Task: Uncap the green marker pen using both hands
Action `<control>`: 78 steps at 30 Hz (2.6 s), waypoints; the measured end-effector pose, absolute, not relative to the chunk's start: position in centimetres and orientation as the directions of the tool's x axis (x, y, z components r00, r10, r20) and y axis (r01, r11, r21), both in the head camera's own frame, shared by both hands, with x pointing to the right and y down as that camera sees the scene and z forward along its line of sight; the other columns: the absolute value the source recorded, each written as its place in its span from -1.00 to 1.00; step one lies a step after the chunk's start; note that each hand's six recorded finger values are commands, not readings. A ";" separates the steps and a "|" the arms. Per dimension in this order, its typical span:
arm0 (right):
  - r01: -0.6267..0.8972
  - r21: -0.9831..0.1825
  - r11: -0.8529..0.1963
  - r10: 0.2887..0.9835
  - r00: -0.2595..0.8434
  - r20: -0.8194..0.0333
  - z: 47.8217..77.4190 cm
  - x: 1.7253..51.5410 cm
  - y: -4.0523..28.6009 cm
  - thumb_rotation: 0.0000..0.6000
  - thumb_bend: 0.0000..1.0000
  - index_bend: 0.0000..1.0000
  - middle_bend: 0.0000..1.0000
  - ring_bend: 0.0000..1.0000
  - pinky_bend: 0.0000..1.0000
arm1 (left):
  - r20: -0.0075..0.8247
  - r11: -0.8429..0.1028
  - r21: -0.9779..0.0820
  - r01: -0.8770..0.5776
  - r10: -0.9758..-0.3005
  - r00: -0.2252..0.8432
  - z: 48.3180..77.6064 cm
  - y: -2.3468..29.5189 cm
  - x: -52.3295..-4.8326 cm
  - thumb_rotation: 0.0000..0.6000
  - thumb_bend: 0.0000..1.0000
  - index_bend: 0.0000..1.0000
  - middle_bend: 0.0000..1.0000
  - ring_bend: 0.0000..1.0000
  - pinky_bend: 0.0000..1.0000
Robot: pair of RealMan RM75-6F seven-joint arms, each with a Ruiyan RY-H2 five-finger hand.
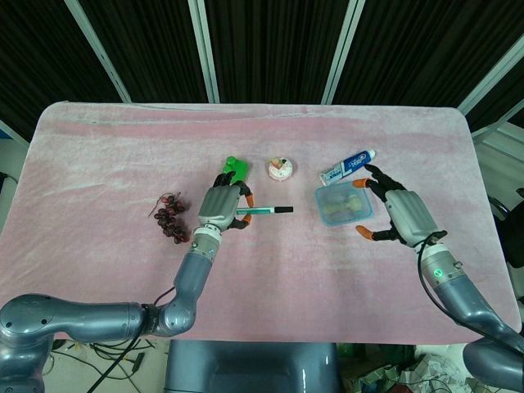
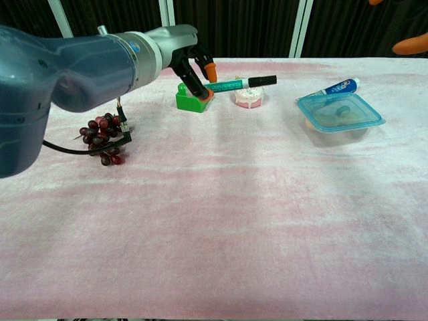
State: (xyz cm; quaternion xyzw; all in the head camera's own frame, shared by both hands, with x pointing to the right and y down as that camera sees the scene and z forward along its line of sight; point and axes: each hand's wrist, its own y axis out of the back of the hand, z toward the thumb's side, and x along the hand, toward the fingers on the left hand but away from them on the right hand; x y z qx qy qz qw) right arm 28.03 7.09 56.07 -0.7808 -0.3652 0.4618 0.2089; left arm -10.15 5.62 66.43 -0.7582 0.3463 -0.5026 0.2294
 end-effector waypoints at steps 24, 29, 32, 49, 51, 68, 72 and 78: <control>0.451 -0.631 -0.631 0.774 0.321 -0.545 62.5 19.0 5.7 1.00 -0.65 -0.18 -0.96 -0.81 -0.65 | 0.624 -0.673 -0.679 -0.292 -0.739 0.253 66.1 5.1 -9.1 1.00 -0.01 0.39 -0.38 -0.95 -1.00; 0.451 -0.623 -0.639 0.767 0.311 -0.562 63.1 19.3 5.9 1.00 -0.64 -0.16 -0.96 -0.81 -0.65 | 0.618 -0.668 -0.678 -0.307 -0.744 0.255 66.1 5.0 -9.0 1.00 -0.01 0.40 -0.36 -0.95 -1.00; 0.456 -0.614 -0.644 0.762 0.308 -0.570 63.3 19.4 6.1 1.00 -0.64 -0.15 -0.96 -0.81 -0.65 | 0.612 -0.665 -0.679 -0.312 -0.747 0.260 66.2 5.0 -8.9 1.00 -0.01 0.40 -0.36 -0.95 -1.00; 0.481 -0.586 -0.652 0.751 0.306 -0.585 64.8 18.7 6.5 1.00 -0.59 -0.09 -0.96 -0.81 -0.65 | 0.616 -0.670 -0.670 -0.320 -0.742 0.263 66.5 5.2 -8.6 1.00 0.00 0.43 -0.34 -0.95 -1.00; 0.485 -0.585 -0.650 0.753 0.303 -0.585 64.9 18.6 6.5 1.00 -0.57 -0.07 -0.96 -0.81 -0.65 | 0.617 -0.670 -0.670 -0.320 -0.742 0.262 66.5 5.2 -8.6 1.00 0.00 0.43 -0.34 -0.95 -1.00; 0.496 -0.575 -0.651 0.749 0.294 -0.594 66.0 18.0 6.7 1.00 -0.54 0.02 -0.96 -0.81 -0.64 | 0.613 -0.668 -0.669 -0.327 -0.744 0.267 66.5 5.3 -8.5 1.00 0.00 0.43 -0.34 -0.95 -1.00; 0.498 -0.574 -0.650 0.749 0.293 -0.595 66.1 17.9 6.7 1.00 -0.53 0.02 -0.96 -0.81 -0.64 | 0.611 -0.668 -0.668 -0.327 -0.744 0.272 66.4 5.3 -8.4 1.00 0.00 0.43 -0.34 -0.95 -1.00; 0.499 -0.574 -0.649 0.749 0.288 -0.597 66.3 18.0 6.6 1.00 -0.53 0.02 -0.96 -0.81 -0.65 | 0.611 -0.669 -0.668 -0.325 -0.743 0.273 66.5 5.5 -8.3 1.00 0.00 0.43 -0.34 -0.95 -1.00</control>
